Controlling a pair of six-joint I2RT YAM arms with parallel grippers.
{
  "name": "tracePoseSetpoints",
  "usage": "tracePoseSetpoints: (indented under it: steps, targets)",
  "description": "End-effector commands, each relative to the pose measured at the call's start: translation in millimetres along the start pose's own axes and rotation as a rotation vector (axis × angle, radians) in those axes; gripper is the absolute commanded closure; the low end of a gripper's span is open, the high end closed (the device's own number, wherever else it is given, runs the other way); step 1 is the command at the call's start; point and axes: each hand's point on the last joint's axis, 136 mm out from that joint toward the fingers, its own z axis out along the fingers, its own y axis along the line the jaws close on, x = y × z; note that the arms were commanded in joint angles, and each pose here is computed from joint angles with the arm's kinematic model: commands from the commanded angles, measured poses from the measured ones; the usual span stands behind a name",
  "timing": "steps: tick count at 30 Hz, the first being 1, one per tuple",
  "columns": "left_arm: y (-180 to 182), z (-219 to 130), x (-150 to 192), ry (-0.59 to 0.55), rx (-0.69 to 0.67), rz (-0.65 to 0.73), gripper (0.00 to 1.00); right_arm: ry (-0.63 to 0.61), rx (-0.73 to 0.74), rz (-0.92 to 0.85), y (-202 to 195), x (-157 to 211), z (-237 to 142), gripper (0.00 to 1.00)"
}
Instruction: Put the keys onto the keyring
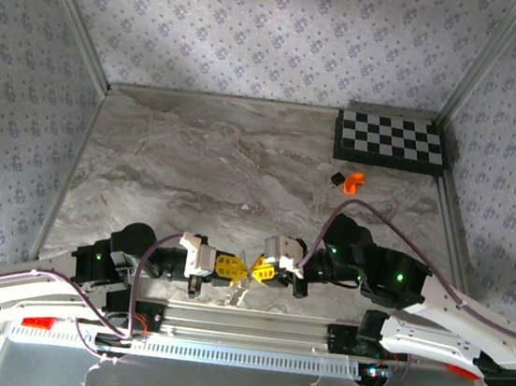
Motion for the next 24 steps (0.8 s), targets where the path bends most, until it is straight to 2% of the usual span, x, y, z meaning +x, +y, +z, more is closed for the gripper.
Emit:
tracePoseSetpoints:
  steps: [1, 5, 9, 12, 24]
  targets:
    - [-9.1, -3.3, -29.8, -0.12, 0.052, 0.011, 1.0, -0.036, 0.002, -0.005, -0.4, -6.3, -0.5, 0.89]
    - [-6.0, -2.8, -29.5, -0.124, 0.034, 0.009, 1.0, -0.053, 0.002, -0.017, 2.1, -8.5, -3.0, 0.84]
    - [2.3, -2.9, -25.7, -0.113, -0.015, 0.009, 1.0, -0.113, 0.038, -0.04, 2.5, -16.2, -14.4, 0.69]
    - [6.0, -3.5, -23.2, -0.109, -0.039, 0.01, 1.0, -0.141, 0.071, -0.046, 1.1, -19.4, -23.8, 0.64]
    - [7.4, -3.5, -23.6, -0.116, -0.046, 0.008, 1.0, -0.18, 0.089, -0.03, -3.1, -22.8, -19.5, 0.63]
